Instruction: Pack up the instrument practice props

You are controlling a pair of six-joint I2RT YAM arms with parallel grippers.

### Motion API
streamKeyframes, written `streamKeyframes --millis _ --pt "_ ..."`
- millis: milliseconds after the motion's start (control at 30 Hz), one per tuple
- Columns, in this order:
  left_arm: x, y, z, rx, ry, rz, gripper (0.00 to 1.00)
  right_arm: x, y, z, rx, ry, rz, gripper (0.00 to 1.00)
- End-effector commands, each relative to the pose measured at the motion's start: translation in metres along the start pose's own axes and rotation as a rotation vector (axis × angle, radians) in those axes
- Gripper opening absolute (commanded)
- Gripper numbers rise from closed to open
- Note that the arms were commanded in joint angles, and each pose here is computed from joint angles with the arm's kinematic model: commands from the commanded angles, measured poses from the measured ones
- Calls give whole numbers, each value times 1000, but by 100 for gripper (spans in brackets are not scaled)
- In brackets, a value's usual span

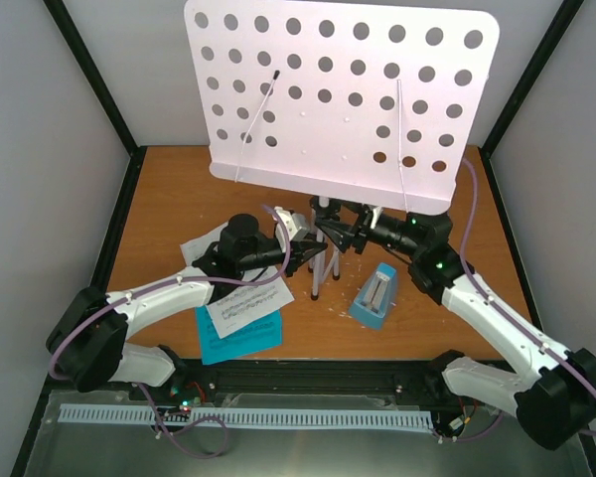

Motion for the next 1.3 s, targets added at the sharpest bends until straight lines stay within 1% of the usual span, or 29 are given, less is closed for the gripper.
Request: streamKeyframes --millis 0,33,100,300,467,633,800,1033,1133,1267 --pt "11 65 -14 -88 -73 -235 0 15 -6 4 5 -83 -26 85" --pt "11 63 -15 -87 -81 -231 0 18 -10 4 0 -92 -27 89" --pt "10 60 -15 -86 -85 -220 0 21 -19 4 -14 -105 -20 93" --pt "11 51 -14 -83 -80 -208 0 16 -42 -6 -58 -160 2 100" --pt "10 49 -16 -76 -96 -195 0 4 -55 -13 -94 -140 11 100" --pt "11 48 -17 -71 -102 -191 0 -4 -51 -19 -101 -143 -21 98" --pt "8 47 -17 -56 -114 -182 0 -12 -54 -24 -120 -133 -46 93" --pt "7 45 -16 -51 -113 -178 0 -29 -57 -22 -133 -64 -51 85" --pt "6 44 -15 -51 -114 -175 0 -34 -55 -20 -138 -39 -66 78" --pt "6 45 -15 -52 -108 -177 0 -37 -52 -19 -145 -27 -87 62"
Point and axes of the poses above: each gripper's point midway between its finger pads, its own x axis back along the fingers, its own z axis along the line the jaws close on, y = z × x, the point moved 5 cm from there along x, back along the fingers, and after that the axes turned 1 degree about x, right-handed, at the moved point
